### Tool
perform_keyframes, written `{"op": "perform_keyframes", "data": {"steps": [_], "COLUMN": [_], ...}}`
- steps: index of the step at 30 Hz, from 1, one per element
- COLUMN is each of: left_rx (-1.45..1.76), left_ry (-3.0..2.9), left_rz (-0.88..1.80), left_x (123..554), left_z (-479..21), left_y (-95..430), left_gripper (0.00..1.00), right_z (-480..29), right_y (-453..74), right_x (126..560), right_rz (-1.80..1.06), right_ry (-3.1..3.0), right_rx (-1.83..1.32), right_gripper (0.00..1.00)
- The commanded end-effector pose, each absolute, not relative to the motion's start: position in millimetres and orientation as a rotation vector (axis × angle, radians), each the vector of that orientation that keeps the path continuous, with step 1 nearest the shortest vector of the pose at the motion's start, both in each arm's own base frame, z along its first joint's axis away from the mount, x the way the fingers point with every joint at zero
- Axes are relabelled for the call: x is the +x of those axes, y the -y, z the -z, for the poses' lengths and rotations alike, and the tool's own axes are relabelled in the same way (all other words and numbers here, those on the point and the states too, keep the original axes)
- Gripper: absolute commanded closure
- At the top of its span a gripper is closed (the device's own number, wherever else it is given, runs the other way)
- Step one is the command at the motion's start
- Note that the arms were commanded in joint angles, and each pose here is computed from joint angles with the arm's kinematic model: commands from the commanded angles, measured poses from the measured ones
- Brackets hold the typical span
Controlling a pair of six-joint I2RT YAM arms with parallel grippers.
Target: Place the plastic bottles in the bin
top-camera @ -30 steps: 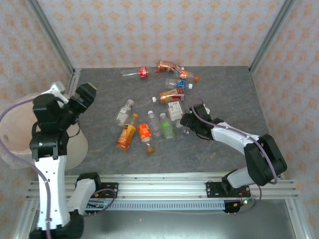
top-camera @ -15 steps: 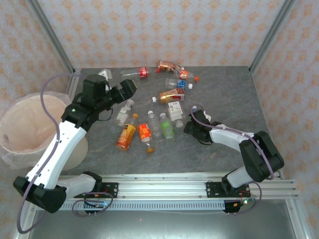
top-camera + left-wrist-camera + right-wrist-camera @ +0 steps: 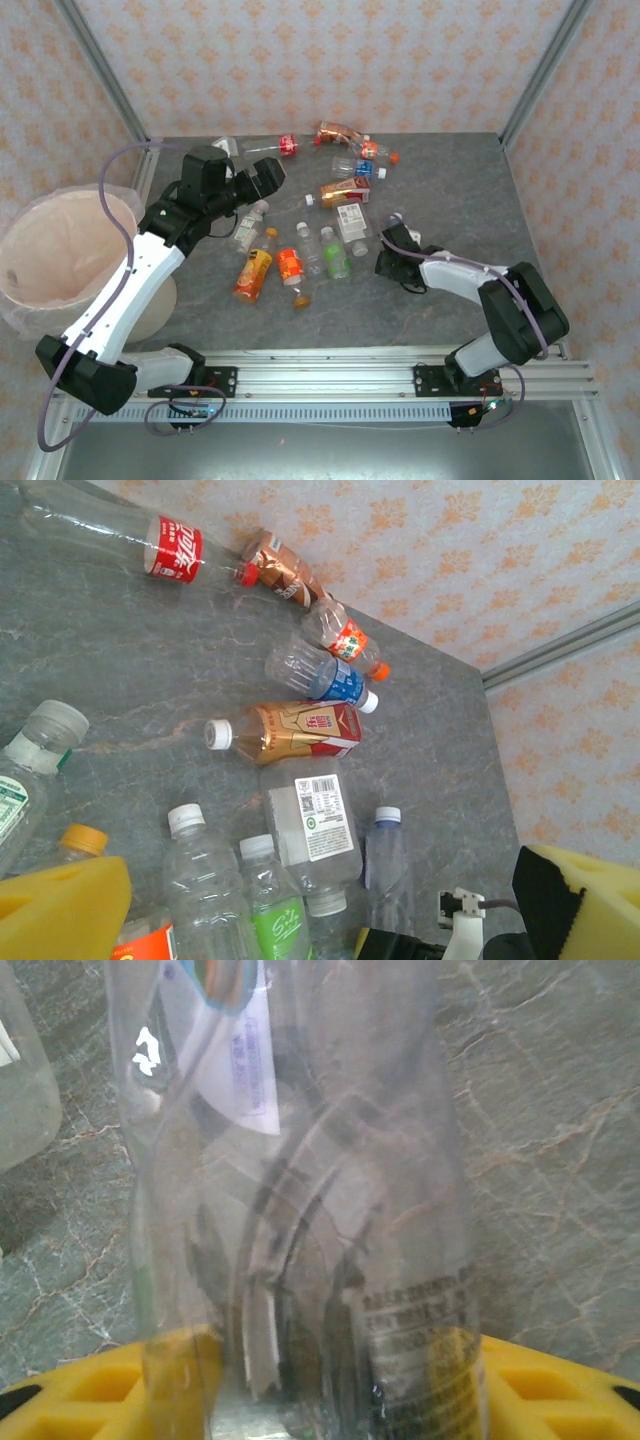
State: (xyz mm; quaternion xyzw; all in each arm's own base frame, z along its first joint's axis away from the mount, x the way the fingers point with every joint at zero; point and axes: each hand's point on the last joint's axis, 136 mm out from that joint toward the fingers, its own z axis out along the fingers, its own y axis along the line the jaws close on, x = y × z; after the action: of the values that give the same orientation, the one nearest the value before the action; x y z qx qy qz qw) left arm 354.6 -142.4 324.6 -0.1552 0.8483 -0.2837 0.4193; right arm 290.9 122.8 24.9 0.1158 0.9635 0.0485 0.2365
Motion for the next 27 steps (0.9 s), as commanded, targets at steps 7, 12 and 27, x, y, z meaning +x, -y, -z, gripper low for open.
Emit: {"op": "perform_keyframes", "data": {"steps": [7,12,27], "left_rx": [-0.153,-0.066,0.015], "left_ry": [-2.144,-2.188,-2.263], "left_rz": [0.814,0.828,1.048], "left_x": [360.3,362.4,359.0], "left_z": [-330.2,-322.6,-285.0], "left_y": [193.0,216.2,277.2], "left_gripper": [0.0,0.0,0.0], "right_z": [-113.8,-175.1,-222.0], "right_y": [-150.0,-192.4,-266.7], "right_x": [311.9,314.8,290.9], "right_rz": [-0.357,-0.662,-1.075], "right_ry": [-2.346,-2.17,-2.055], "right_rx": [0.169,0.016,-0.312], "right_gripper": [0.54,0.56,0.53]}}
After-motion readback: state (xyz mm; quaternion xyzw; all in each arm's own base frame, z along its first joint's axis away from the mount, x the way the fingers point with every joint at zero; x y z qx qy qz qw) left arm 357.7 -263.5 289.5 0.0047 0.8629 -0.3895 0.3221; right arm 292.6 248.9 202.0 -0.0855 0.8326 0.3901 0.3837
